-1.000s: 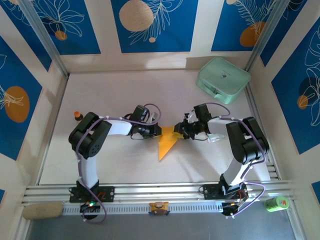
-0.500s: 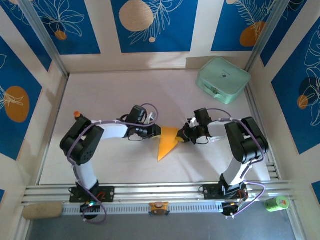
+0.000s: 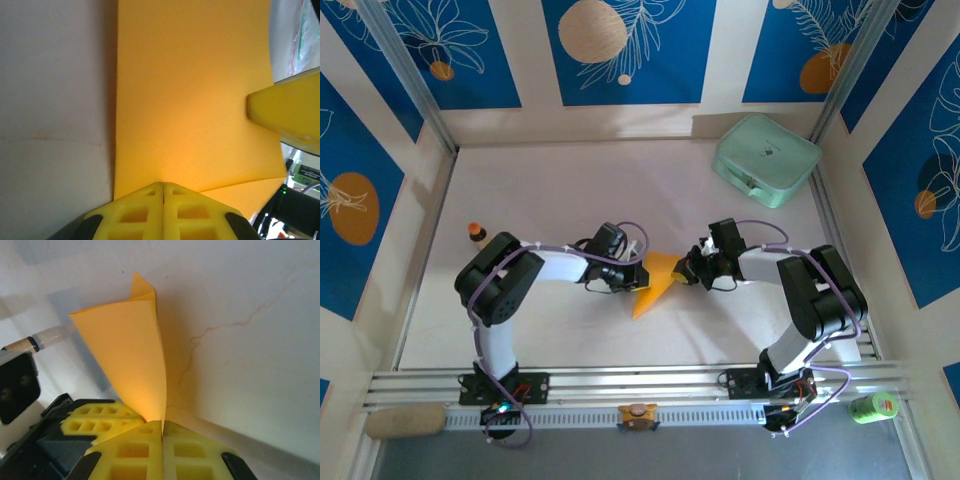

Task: Fold a paper plane with a square sheet of paper (pick it up from the middle)
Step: Fold the wing for the fifth time at the center of the table.

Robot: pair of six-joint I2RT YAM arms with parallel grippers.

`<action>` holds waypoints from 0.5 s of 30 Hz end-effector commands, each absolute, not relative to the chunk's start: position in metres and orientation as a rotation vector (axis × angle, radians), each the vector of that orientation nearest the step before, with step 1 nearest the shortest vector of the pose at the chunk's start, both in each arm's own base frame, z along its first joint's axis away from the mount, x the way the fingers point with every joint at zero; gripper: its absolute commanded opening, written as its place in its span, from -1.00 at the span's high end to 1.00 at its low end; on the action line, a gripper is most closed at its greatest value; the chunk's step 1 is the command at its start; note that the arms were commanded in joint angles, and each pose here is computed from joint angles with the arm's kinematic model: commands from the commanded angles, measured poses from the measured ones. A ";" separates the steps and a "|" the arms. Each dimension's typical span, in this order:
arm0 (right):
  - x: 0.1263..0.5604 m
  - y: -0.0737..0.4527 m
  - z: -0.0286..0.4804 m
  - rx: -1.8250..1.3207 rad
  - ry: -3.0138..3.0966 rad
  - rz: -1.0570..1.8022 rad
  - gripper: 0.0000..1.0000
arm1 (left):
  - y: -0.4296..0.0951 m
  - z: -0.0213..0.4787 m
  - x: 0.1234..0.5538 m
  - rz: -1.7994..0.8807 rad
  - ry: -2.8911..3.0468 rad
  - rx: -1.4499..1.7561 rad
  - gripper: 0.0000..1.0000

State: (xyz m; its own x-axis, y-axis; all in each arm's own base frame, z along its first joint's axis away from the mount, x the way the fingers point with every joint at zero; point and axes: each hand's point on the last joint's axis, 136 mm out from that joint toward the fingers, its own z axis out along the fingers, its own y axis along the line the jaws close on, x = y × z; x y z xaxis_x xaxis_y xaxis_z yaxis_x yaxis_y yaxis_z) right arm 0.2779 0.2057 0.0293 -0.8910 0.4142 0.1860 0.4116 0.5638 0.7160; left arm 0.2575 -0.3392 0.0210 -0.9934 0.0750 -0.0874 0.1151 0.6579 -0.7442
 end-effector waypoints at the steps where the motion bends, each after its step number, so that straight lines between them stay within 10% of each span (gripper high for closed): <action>1: 0.273 0.210 0.036 0.654 2.779 1.316 0.86 | -0.336 0.008 0.253 -1.228 2.869 0.149 0.91; 15: 0.282 0.216 0.035 0.504 2.795 1.399 0.59 | -0.335 0.001 0.250 -1.228 2.882 0.176 0.93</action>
State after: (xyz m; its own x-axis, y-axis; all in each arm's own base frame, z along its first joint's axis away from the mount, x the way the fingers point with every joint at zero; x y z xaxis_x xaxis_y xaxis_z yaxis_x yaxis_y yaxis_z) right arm 0.2812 0.2159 0.0320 -0.9424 0.2953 0.1571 0.3043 0.5621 0.7691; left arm 0.2569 -0.3424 0.0208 -0.9924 0.0889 -0.0846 0.1221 0.6451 -0.7543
